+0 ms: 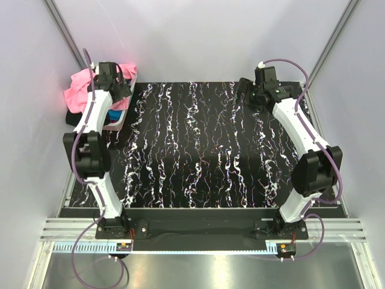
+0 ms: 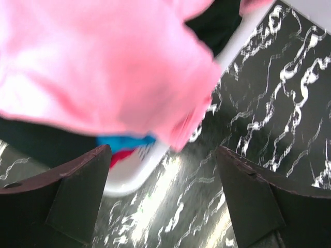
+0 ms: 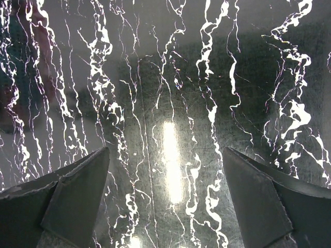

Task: Fold and stack the t-shirts
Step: Grab the tshirt from the pile, then move the tshirt to the center of the board

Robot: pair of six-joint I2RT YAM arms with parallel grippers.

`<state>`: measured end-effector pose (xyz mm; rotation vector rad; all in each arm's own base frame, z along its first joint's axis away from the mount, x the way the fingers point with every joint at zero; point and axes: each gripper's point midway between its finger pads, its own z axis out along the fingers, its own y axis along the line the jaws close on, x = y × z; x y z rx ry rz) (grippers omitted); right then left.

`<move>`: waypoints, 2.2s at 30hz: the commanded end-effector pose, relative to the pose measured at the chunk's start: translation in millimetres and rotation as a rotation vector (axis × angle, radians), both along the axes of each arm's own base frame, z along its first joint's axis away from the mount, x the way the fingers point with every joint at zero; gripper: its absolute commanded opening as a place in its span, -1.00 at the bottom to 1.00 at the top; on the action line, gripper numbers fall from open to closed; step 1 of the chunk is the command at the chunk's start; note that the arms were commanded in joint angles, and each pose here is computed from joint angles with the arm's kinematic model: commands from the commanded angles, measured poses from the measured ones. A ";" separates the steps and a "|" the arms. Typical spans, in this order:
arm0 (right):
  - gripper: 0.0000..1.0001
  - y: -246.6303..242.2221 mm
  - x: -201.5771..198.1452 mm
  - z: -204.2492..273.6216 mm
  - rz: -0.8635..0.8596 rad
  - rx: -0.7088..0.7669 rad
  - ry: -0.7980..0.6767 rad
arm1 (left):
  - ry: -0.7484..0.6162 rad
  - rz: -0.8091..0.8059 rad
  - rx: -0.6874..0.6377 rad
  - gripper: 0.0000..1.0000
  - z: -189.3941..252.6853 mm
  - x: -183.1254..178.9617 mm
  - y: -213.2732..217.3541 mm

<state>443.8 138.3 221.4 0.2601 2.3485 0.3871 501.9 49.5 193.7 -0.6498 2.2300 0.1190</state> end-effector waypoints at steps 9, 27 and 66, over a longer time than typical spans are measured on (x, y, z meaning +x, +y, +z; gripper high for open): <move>0.97 -1.4 2.9 35.3 0.021 -0.017 -0.106 | -0.064 0.155 0.095 0.53 12.5 36.6 30.5; 0.97 2.5 14.9 26.3 0.024 -0.025 -0.078 | -0.073 0.168 0.082 -1.00 27.9 14.2 26.4; 0.93 -42.6 -7.1 20.4 -0.256 -0.090 -0.047 | -0.339 -0.408 0.123 0.97 135.5 -110.7 -180.9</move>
